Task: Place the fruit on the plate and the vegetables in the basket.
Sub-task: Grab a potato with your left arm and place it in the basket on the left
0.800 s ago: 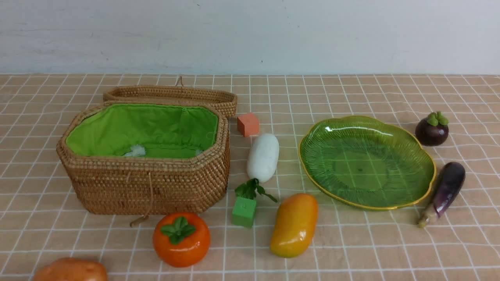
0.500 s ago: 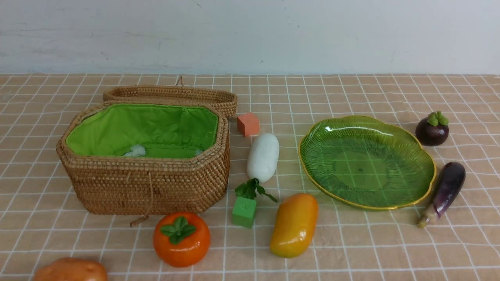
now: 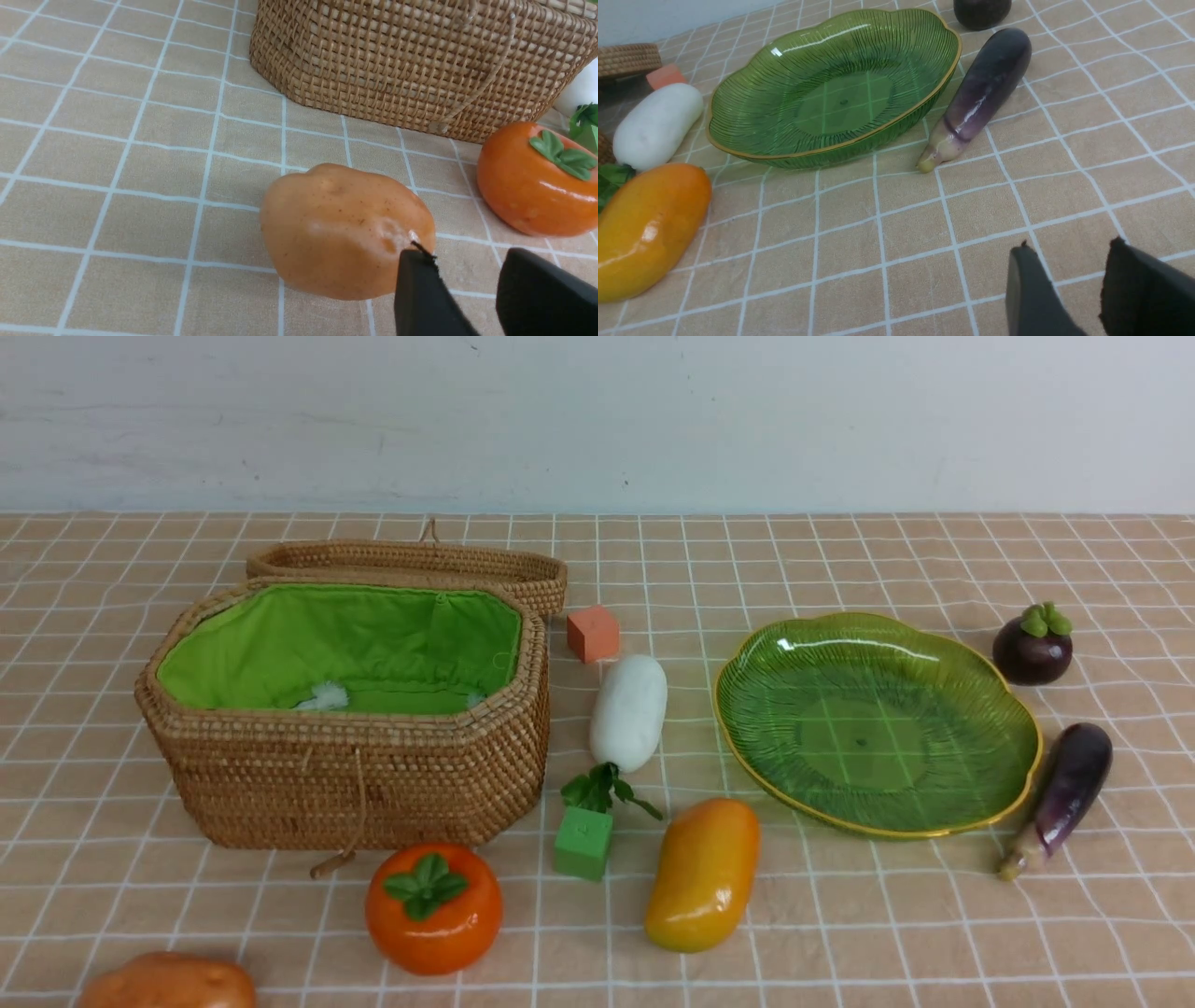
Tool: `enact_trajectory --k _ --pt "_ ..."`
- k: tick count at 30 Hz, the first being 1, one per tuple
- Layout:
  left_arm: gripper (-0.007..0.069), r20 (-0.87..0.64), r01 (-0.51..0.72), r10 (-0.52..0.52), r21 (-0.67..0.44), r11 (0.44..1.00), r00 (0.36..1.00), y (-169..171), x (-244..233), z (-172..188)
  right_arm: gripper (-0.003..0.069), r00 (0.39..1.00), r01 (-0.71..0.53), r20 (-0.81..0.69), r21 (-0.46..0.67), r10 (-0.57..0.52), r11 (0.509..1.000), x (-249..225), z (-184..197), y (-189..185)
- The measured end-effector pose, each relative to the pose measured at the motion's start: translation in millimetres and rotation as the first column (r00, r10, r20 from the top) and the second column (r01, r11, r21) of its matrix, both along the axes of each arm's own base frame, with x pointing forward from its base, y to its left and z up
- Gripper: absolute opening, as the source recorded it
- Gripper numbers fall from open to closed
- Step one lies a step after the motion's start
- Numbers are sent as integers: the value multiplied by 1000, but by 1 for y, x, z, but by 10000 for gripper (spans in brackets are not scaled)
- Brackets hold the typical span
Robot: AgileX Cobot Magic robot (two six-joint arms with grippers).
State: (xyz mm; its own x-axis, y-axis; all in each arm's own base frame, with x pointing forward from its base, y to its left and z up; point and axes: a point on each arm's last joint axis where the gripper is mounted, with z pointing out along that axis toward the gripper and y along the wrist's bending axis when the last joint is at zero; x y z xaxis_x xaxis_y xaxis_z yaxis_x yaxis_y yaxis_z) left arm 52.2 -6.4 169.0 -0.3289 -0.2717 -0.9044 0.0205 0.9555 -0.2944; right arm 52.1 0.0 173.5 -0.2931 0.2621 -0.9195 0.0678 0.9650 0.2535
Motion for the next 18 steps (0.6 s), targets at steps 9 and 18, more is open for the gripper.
enact_trajectory --k 9,18 --pt "239 126 -16 88 -486 874 988 -5 3 20 240 1000 0 0 0 0 1000 0 0 0" --pt "68 160 44 53 -551 833 986 -8 -4 65 240 1000 0 0 0 0 1000 0 0 0"
